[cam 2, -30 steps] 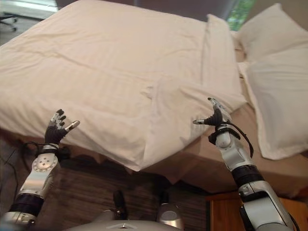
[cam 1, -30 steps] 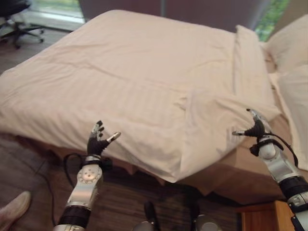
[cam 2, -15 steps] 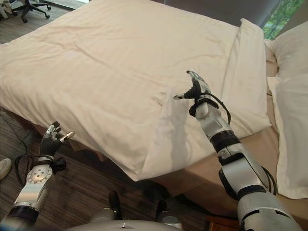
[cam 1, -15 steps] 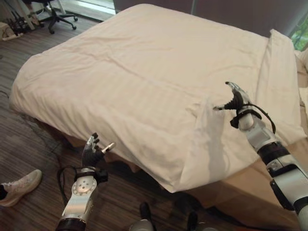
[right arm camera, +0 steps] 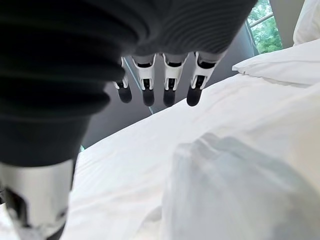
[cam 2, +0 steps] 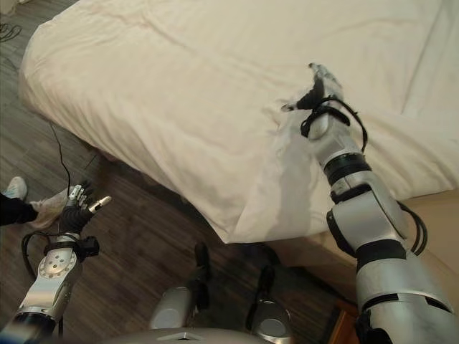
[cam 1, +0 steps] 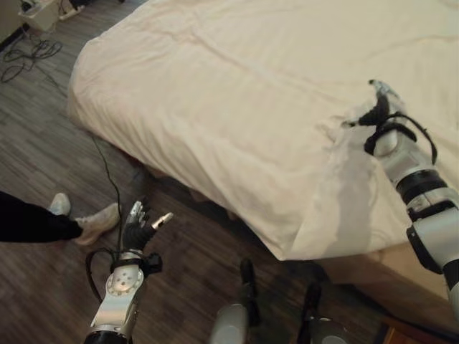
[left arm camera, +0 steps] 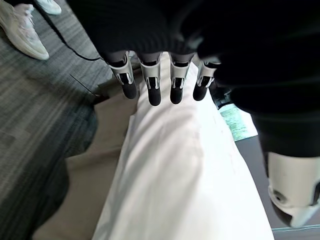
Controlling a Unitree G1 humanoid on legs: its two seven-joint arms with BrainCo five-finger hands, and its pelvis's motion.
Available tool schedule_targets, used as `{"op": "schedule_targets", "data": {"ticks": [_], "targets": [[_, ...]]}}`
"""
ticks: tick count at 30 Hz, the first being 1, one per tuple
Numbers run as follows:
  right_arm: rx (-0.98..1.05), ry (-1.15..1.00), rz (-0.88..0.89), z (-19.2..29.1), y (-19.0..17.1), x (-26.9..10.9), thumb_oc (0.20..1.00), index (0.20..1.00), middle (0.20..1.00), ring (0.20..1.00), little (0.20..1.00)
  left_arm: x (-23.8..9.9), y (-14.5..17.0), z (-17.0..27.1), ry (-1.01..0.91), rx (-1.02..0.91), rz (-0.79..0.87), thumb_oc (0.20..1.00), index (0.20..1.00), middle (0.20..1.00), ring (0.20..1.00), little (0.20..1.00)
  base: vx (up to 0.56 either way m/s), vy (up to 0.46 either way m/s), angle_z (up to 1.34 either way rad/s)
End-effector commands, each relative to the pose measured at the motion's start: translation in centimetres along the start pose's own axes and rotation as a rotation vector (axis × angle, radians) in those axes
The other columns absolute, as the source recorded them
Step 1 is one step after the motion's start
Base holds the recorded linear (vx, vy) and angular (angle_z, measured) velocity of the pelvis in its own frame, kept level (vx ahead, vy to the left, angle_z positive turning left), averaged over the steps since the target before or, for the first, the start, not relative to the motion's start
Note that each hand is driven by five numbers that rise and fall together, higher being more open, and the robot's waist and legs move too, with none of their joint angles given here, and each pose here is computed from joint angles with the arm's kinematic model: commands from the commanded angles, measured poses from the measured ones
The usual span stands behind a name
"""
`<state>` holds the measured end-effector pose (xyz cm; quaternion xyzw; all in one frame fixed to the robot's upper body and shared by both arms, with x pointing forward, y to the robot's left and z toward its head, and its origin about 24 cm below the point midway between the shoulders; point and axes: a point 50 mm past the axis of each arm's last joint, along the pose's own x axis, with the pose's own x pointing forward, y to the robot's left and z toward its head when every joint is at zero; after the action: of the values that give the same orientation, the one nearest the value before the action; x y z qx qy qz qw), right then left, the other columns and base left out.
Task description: Making the bed.
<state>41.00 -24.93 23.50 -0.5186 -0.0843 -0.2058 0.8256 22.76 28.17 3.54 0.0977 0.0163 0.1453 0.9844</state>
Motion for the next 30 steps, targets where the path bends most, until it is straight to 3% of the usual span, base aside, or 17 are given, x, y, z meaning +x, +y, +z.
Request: {"op": "schedule_targets", "data": {"ticks": [1,7,8,9,10,11,17,18,23,24,25,26,30], "targets": [[-0.044,-0.093,-0.198,2.6,-6.1,2.0,1.000,1.000,1.000,1.000,1.000,2.8,-0.7,6.0,-0.275,-0.034,-0.037,1.000,1.000,1.000,1.000,1.000,-0.10,-0.068,0.07],[-0.088,0.022,-0.183,-0.8,-6.2,1.8,1.000,1.000,1.000,1.000,1.000,2.4,-2.3,6.9,-0.318,-0.054,-0.093,1.000,1.000,1.000,1.000,1.000,-0.04,-0.006,-0.03],[-0.103,0.052,-0.148,-1.7,-5.6,1.5,0.598,0.598,0.598,0.598,0.598,2.2,-2.5,6.8,-0.316,-0.048,-0.107,1.000,1.000,1.000,1.000,1.000,-0.04,0.042,-0.10],[-0.103,0.052,-0.148,-1.7,-5.6,1.5,0.526,0.526,0.526,0.526,0.526,2.2,-2.5,6.8,-0.316,-0.049,-0.107,1.000,1.000,1.000,1.000,1.000,-0.03,0.051,-0.15],[-0.105,0.063,-0.140,-2.1,-5.5,1.4,0.294,0.294,0.294,0.294,0.294,2.1,-2.7,6.7,-0.312,-0.046,-0.115,1.000,1.000,1.000,1.000,1.000,-0.03,0.060,-0.17],[-0.090,0.062,-0.131,-2.0,-4.9,1.3,0.200,0.200,0.200,0.200,0.200,2.6,-2.9,5.3,-0.254,-0.019,-0.100,1.000,1.000,1.000,1.000,1.000,-0.06,0.117,-0.18],[-0.050,0.140,-0.146,-4.0,-4.4,0.7,0.200,0.200,0.200,0.200,0.200,3.0,-4.6,3.7,-0.188,-0.055,-0.120,1.000,1.000,1.000,1.000,1.000,-0.04,0.092,-0.09],[0.042,0.132,-0.118,-5.1,-1.4,-1.0,0.200,0.200,0.200,0.200,0.200,2.9,-4.9,3.0,-0.146,-0.074,-0.114,1.000,1.000,1.000,1.000,1.000,0.01,0.127,-0.05],[0.140,0.104,-0.052,-6.0,3.1,-4.9,0.200,0.200,0.200,0.200,0.200,3.0,-4.6,2.1,-0.095,-0.078,-0.067,1.000,1.000,1.000,1.000,1.000,0.05,0.118,-0.11],[0.155,0.109,0.029,-7.3,5.9,-8.5,0.200,0.200,0.200,0.200,0.200,2.9,-4.7,1.5,-0.056,-0.071,-0.050,1.000,1.000,1.000,1.000,1.000,0.04,0.085,-0.28],[0.156,0.109,0.028,-7.3,5.9,-8.5,0.200,0.200,0.200,0.200,0.200,2.9,-4.7,1.5,-0.056,-0.070,-0.050,1.000,1.000,1.000,1.000,1.000,0.13,0.195,-0.34],[0.149,0.174,0.104,-10.7,7.3,-13.2,0.200,0.200,0.200,0.200,0.200,2.7,-4.7,0.7,-0.017,-0.061,-0.040,1.000,1.000,1.000,1.000,1.000,0.08,0.110,-0.27],[0.105,0.274,0.191,-14.0,8.4,-18.1,0.200,0.200,0.200,0.200,0.200,2.1,-4.6,-0.4,0.033,-0.037,-0.044,1.000,1.000,1.000,1.000,1.000,0.06,0.068,-0.32]]}}
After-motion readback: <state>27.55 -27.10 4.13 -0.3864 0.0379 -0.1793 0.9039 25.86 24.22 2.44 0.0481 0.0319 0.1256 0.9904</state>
